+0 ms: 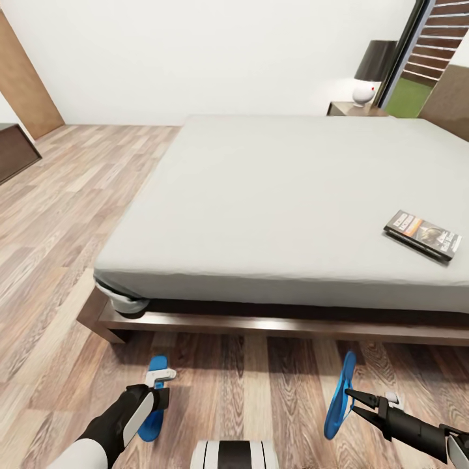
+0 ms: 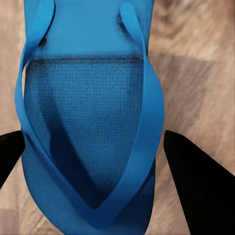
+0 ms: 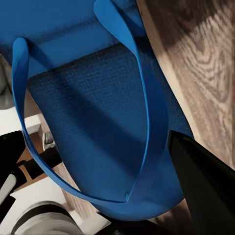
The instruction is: In the bedroom, move the book from the bed onto either nightstand, and place the two sandals side by side next to the bed.
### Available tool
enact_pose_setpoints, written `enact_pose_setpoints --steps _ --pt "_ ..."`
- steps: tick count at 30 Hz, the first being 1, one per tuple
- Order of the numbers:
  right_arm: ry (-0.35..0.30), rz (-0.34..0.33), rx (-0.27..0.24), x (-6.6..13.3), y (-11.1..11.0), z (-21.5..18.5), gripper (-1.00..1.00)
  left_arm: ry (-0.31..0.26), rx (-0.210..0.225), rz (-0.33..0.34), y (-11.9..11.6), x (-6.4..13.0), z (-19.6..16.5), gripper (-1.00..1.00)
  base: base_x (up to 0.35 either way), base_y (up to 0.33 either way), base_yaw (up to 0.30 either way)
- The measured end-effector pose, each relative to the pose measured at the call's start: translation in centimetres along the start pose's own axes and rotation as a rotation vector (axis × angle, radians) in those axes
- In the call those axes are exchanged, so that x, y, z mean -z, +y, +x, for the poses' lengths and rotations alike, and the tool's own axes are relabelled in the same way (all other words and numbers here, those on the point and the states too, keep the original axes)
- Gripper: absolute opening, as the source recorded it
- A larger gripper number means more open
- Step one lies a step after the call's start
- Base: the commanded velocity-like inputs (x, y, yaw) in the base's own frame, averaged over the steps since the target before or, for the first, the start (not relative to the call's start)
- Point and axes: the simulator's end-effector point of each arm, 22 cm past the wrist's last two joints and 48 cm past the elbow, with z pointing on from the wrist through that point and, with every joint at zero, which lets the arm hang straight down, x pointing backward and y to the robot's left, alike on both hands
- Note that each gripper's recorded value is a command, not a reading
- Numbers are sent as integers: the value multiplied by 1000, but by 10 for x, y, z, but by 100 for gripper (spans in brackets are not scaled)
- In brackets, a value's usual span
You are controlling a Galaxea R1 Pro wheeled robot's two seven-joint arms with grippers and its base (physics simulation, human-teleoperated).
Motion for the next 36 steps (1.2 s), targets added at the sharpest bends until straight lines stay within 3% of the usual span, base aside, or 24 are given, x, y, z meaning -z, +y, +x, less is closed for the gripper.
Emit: enact_pose_setpoints --steps 25,31,36 --pt "39 60 -72 -8 -43 17 -100 100 -8 -10 2 -35 44 -100 0 0 0" --pt "38 59 -72 -8 -43 16 -100 90 -6 -8 2 -35 41 -100 0 0 0" --pt "38 59 -72 -8 -43 16 -100 19 7 -11 3 -36 26 -100 0 0 0"
